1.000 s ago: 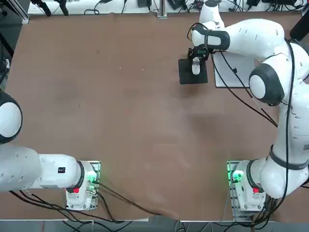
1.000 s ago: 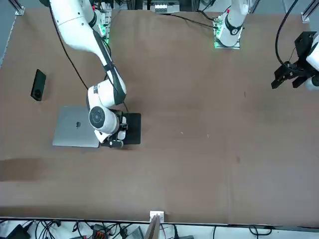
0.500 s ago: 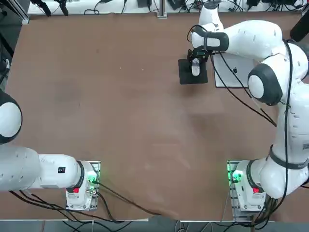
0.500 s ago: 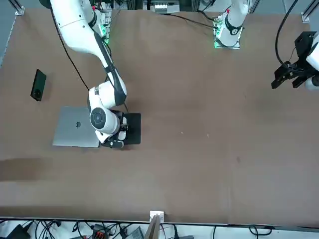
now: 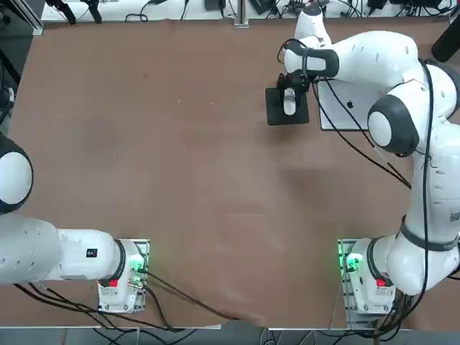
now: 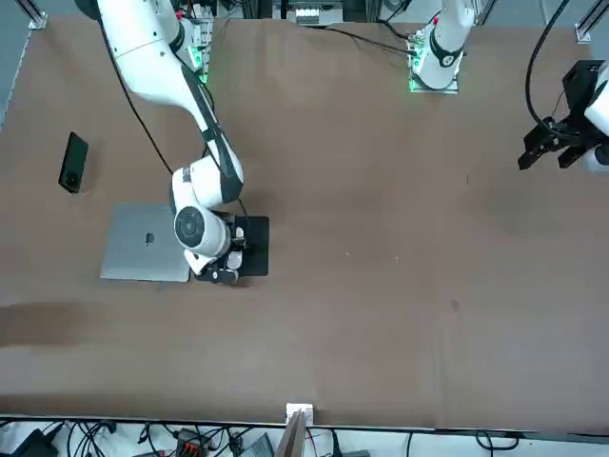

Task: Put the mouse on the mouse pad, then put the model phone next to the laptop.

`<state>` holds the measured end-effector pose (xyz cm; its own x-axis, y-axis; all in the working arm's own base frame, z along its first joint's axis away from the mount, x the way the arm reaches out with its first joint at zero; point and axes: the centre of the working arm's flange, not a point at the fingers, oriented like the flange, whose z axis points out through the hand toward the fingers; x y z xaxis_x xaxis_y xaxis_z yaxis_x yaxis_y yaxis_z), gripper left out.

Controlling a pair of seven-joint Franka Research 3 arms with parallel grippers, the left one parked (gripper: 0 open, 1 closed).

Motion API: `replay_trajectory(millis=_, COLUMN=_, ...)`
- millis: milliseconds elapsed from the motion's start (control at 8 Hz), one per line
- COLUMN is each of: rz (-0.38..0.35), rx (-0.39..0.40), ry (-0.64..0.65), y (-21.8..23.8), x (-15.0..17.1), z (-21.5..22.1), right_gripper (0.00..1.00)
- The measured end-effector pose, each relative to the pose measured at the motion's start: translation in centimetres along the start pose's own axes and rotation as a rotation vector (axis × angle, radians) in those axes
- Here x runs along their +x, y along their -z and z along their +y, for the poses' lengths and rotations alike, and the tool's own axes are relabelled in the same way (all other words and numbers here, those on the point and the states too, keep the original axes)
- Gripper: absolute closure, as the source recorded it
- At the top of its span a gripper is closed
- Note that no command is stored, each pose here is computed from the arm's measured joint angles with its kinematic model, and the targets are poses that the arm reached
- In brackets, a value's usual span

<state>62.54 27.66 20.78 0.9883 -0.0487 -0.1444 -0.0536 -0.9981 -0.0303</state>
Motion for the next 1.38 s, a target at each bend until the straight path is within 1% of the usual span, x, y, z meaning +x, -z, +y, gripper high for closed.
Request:
replay_trajectory(millis=125, rz=0.0, rx=0.003, ry=-0.008, y=2.6, x=0.3, z=0.5, right_gripper=0.0)
replay_trajectory(millis=250, rz=-0.01, rx=0.007, ry=-0.026, y=6.8, x=0.4, z=1.9, right_gripper=0.0)
replay_trajectory(millis=375, rz=-0.028, rx=0.014, ry=-0.063, y=11.9, x=0.2, z=4.8, right_gripper=0.0)
replay_trajectory(millis=500, rz=-0.061, rx=0.017, ry=-0.119, y=16.6, x=-0.3, z=9.2, right_gripper=0.0)
replay_trajectory(millis=625, rz=-0.098, rx=0.003, ry=-0.185, y=19.8, x=-0.9, z=14.7, right_gripper=0.0)
replay_trajectory(millis=750, rz=-0.124, rx=-0.025, ry=-0.26, y=21.0, x=-0.9, z=20.7, right_gripper=0.0)
replay_trajectory(millis=875, rz=-0.146, rx=-0.062, ry=-0.311, y=20.5, x=-0.8, z=27.0, right_gripper=0.0)
replay_trajectory(millis=1000, rz=-0.176, rx=-0.1, ry=-0.311, y=19.1, x=-1.1, z=33.1, right_gripper=0.0)
replay_trajectory(millis=1125, rz=-0.218, rx=-0.119, ry=-0.262, y=17.5, x=-2.0, z=38.6, right_gripper=0.0)
replay_trajectory(millis=1250, rz=-0.25, rx=-0.103, ry=-0.203, y=15.8, x=-3.7, z=44.5, right_gripper=0.0)
replay_trajectory(millis=1375, rz=-0.246, rx=-0.071, ry=-0.159, y=14.2, x=-5.8, z=49.7, right_gripper=0.0)
